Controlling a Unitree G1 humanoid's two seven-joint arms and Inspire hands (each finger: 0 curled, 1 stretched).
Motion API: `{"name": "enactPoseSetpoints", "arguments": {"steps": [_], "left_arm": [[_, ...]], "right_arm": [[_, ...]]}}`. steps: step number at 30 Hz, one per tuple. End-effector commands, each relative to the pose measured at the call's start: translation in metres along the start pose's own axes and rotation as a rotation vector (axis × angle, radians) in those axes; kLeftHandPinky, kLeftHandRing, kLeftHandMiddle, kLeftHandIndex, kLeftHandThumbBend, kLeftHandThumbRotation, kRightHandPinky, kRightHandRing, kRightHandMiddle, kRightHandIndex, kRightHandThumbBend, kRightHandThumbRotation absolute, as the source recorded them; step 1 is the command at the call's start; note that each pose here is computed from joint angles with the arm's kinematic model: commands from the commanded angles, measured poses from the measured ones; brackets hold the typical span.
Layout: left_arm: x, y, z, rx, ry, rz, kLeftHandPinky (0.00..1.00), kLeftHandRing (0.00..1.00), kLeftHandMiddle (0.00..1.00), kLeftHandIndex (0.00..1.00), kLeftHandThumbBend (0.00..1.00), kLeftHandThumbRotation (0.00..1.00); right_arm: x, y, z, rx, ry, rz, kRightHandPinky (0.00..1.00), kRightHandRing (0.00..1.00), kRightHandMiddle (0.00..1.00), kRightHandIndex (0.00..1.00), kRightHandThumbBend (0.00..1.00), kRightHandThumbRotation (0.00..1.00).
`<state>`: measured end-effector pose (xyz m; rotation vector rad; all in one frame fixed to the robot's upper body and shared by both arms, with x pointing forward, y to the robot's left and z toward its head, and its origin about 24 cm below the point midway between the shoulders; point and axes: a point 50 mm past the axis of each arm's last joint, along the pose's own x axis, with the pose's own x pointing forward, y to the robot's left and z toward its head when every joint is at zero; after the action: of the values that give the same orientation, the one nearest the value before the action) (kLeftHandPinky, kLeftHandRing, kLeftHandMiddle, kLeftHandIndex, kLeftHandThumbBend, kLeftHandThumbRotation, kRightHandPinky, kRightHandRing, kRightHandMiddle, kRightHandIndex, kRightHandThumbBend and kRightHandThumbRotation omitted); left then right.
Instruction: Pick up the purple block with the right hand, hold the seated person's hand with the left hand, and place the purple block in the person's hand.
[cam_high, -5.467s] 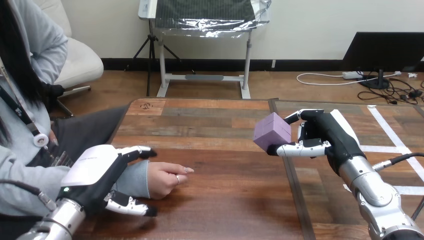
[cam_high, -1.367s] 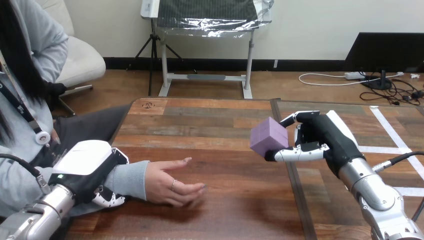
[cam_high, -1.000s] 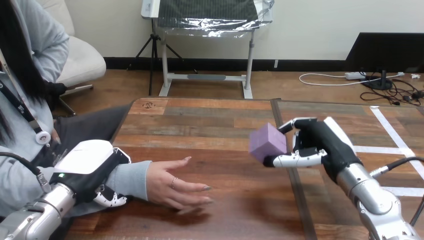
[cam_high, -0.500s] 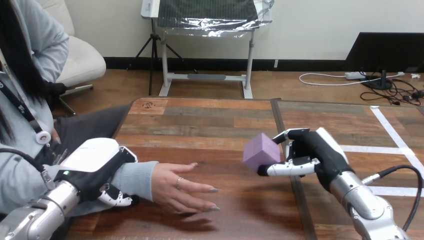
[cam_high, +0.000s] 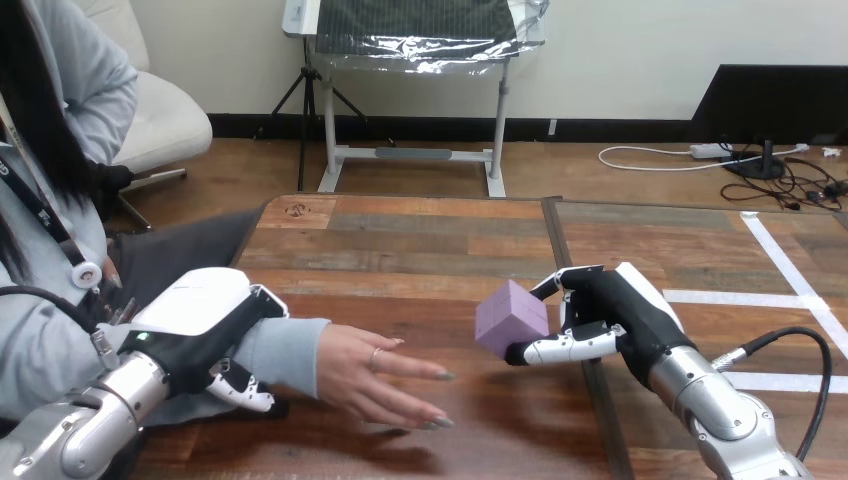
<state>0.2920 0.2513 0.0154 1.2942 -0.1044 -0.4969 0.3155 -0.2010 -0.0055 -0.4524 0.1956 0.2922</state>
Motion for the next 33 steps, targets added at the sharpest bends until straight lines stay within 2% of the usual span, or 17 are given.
{"name": "enactPoseSetpoints", "arguments": {"steps": [1,14,33], "left_arm": [[0.017,0.042,0.018,0.005,-0.118,0.172,0.21,0.26,0.32,0.31,0.85,0.0],[0.02,0.047,0.025,0.007,-0.16,0.198,0.21,0.25,0.31,0.31,0.86,0.0],[0.025,0.051,0.031,0.009,-0.18,0.195,0.2,0.25,0.31,0.32,0.85,0.0]], "right_arm": [[0.019,-0.008,0.038,-0.032,-0.113,-0.013,0.03,0.07,0.1,0.07,0.51,0.0],[0.02,0.0,0.038,-0.039,-0.123,0.021,0.03,0.07,0.11,0.08,0.53,0.0],[0.023,0.011,0.041,-0.075,-0.128,0.064,0.03,0.07,0.11,0.08,0.55,0.0]]}}
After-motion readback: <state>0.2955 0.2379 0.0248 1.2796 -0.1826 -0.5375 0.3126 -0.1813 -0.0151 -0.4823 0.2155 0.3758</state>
